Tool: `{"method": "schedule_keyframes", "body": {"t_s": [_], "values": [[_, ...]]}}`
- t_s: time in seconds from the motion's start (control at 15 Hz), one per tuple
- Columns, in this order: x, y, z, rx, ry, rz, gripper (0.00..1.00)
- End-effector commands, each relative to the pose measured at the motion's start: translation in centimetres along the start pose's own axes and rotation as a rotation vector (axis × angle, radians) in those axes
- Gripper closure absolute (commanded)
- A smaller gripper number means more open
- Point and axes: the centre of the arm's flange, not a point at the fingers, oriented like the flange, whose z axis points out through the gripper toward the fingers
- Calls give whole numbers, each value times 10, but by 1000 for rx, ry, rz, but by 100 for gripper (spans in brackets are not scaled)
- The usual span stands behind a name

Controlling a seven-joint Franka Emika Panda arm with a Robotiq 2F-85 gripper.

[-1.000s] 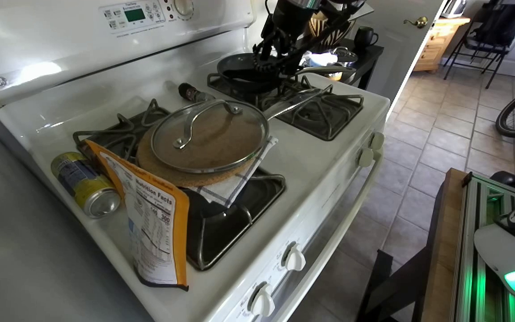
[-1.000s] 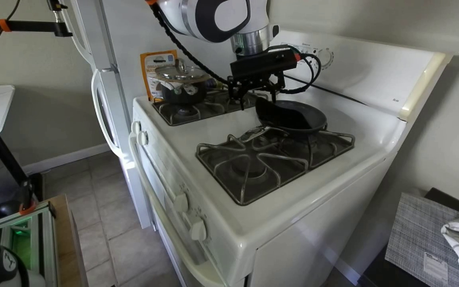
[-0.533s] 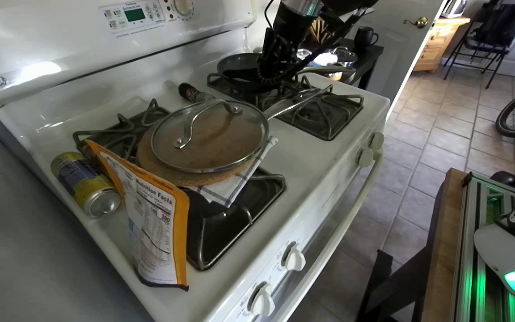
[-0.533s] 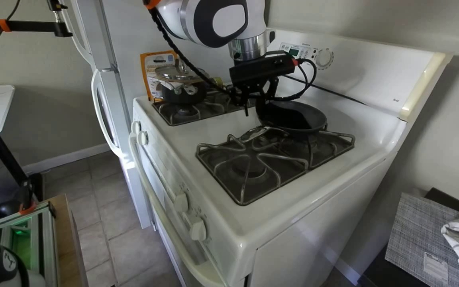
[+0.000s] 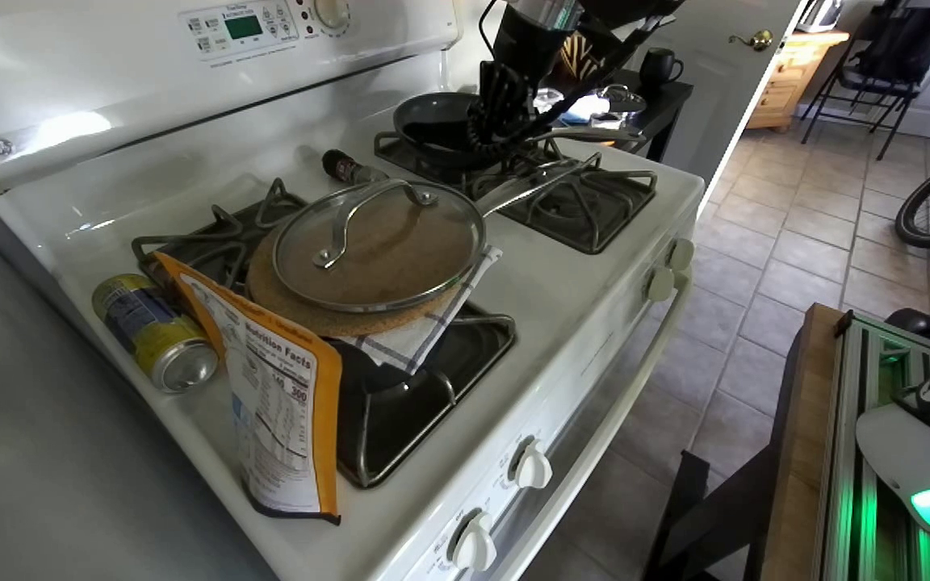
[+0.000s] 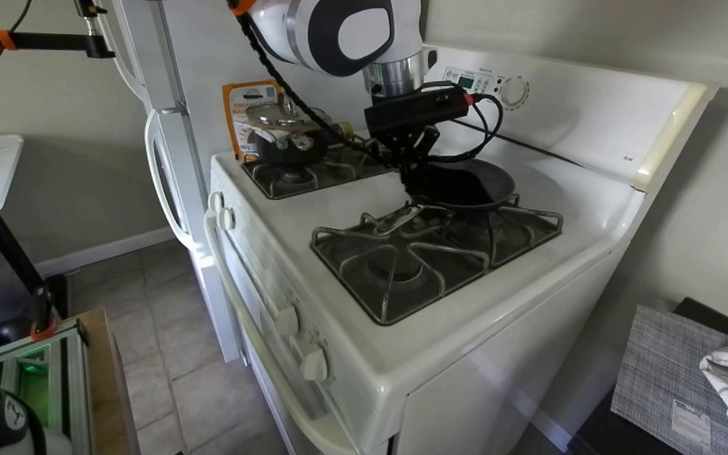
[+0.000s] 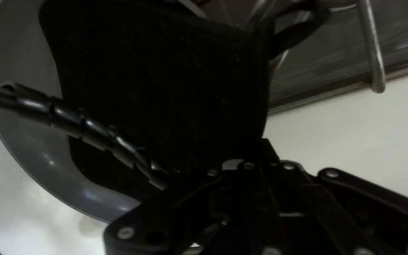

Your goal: Move the black potholder from the black pan to the top left stove plate

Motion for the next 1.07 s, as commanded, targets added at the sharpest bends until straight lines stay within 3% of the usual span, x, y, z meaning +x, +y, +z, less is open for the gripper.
{"method": "schedule_keyframes", "body": {"t_s": [0.0, 0.33, 0.6, 1.0], "values": [[-3, -1, -5, -19, 2, 9, 100], [-8, 9, -44, -68, 71, 50, 99], [2, 18, -73, -102, 202, 118, 99], [60, 37, -110, -231, 397, 213, 99]]}}
